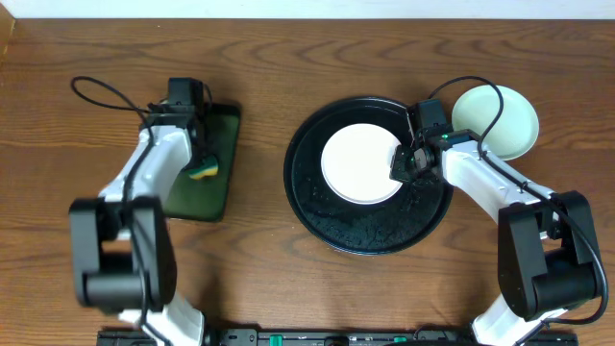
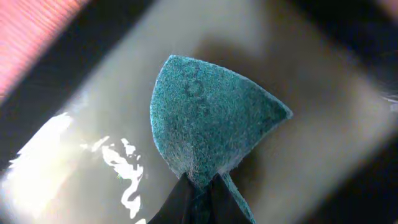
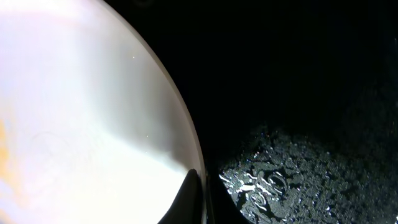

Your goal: Clean dirty plates on tray and stack at the side

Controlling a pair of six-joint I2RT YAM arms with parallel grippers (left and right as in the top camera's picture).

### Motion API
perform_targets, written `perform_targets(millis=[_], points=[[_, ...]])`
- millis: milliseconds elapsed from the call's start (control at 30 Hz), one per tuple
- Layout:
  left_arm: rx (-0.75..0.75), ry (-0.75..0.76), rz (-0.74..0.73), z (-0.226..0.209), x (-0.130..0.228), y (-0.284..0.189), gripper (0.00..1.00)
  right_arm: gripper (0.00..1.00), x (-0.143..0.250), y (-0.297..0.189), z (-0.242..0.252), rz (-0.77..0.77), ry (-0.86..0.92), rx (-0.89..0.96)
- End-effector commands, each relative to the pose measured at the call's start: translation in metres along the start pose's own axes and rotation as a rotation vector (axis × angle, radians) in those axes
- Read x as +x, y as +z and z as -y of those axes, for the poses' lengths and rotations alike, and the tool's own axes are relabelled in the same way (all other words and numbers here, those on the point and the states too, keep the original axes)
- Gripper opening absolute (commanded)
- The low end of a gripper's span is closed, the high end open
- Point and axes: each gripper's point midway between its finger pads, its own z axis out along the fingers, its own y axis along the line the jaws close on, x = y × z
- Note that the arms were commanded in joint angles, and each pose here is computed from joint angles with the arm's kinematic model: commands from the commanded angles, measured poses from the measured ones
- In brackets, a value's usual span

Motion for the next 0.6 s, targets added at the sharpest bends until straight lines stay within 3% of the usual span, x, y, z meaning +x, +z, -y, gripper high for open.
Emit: perform_targets(millis=[0,100,167,333,367,467,567], points=[[0.085,-0.028,0.145,0.003,-0.031,-0.059,0.07,0.01,-0.006,-0.003,-0.008,0.019,-0.072,-0.043],[0.132,-0.038,0.186,0.006,-0.037,-0.082,0.08,0.01,-0.009,-0.009,-0.027,0.039,-0.194,-0.131],[0.227,-0.024,0.130,0.021,-0.027,-0.087,0.08,0.01,-0.009,-0.010,-0.035,0.049,-0.269,-0.157],[0.487,0.189,-0.010,0.069,0.009,-0.099,0.08,0.01,-0.009,-0.011,-0.037,0.052,-0.334,-0.176],[0.506,0.217,-0.019,0.075,0.015,-0.101,0.07,0.04,-0.010,-0.011,-0.036,0.054,-0.330,-0.176],[0.526,0.273,-0.027,0.090,0.028,-0.107,0.07,0.30,-0.014,-0.011,-0.031,0.052,-0.226,-0.176],[0.542,0.308,-0.036,0.101,0.039,-0.111,0.07,0.30,-0.014,-0.011,-0.029,0.041,-0.166,-0.172]])
